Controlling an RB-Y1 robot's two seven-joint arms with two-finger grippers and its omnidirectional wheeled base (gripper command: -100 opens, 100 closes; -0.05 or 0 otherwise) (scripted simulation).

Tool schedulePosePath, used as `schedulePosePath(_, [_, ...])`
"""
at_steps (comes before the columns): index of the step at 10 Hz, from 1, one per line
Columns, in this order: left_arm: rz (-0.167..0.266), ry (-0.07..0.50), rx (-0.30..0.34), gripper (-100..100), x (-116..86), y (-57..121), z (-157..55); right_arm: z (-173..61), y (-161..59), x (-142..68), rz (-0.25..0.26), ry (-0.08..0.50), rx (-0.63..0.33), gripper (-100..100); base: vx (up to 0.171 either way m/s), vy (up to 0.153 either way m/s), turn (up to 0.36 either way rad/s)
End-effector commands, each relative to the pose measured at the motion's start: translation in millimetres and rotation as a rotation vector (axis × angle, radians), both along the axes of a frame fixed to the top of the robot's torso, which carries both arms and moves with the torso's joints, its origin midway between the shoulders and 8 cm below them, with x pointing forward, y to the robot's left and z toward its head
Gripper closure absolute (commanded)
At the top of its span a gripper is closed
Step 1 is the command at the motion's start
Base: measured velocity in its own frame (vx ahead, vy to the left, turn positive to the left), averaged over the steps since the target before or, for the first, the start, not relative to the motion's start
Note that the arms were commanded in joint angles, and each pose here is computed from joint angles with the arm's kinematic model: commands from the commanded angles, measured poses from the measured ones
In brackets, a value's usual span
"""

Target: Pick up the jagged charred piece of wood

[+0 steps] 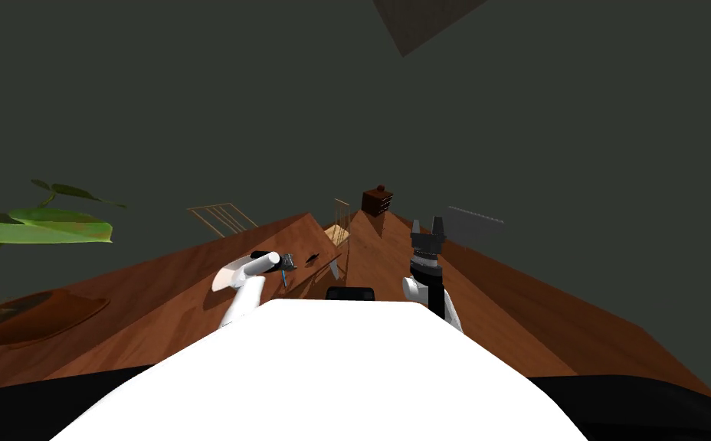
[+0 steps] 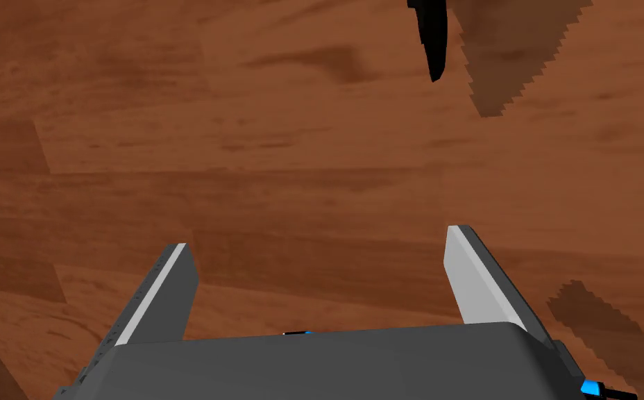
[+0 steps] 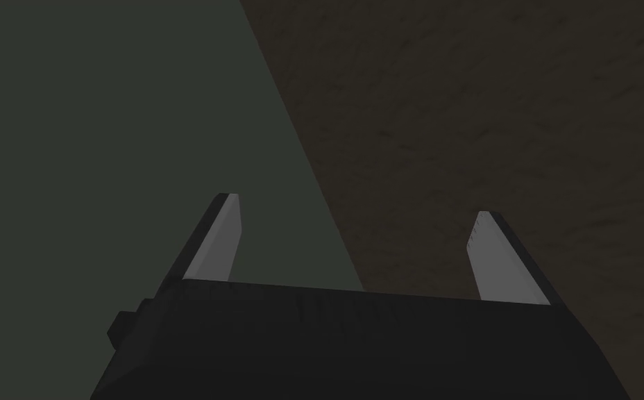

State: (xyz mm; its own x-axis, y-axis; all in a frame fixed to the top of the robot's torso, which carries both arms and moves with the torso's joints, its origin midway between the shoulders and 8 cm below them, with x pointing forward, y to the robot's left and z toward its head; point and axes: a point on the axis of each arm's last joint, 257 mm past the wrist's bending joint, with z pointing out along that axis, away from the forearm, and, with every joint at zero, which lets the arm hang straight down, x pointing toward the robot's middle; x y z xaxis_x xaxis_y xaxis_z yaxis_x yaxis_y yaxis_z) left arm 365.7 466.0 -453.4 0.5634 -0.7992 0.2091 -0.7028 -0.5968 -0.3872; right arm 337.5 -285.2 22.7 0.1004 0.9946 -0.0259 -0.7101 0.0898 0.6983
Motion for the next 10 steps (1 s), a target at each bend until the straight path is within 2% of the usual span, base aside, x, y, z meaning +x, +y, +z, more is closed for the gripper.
schedulePosePath(1, [0.03, 0.049, -0.049, -100, -13, -1.4, -9, 0, 0, 0, 0.0, 0.0, 0.0, 0, 0.039, -0.029, -0.112])
schedulePosePath(3, [0.08, 0.105, -0.116, -100, -27, -2.1, -17, 0, 0, 0, 0.0, 0.0, 0.0, 0, 0.053, -0.049, -0.224])
schedulePosePath(4, [0.079, 0.111, -0.119, -100, -28, -3.1, -18, 0, 0, 0, 0.0, 0.0, 0.0, 0, 0.038, -0.028, -0.033])
schedulePosePath(10, [0.198, 0.238, -0.276, -100, -62, -10.3, -30, 0, 0, 0, 0.0, 0.0, 0.0, 0, 0.049, -0.037, -0.142])
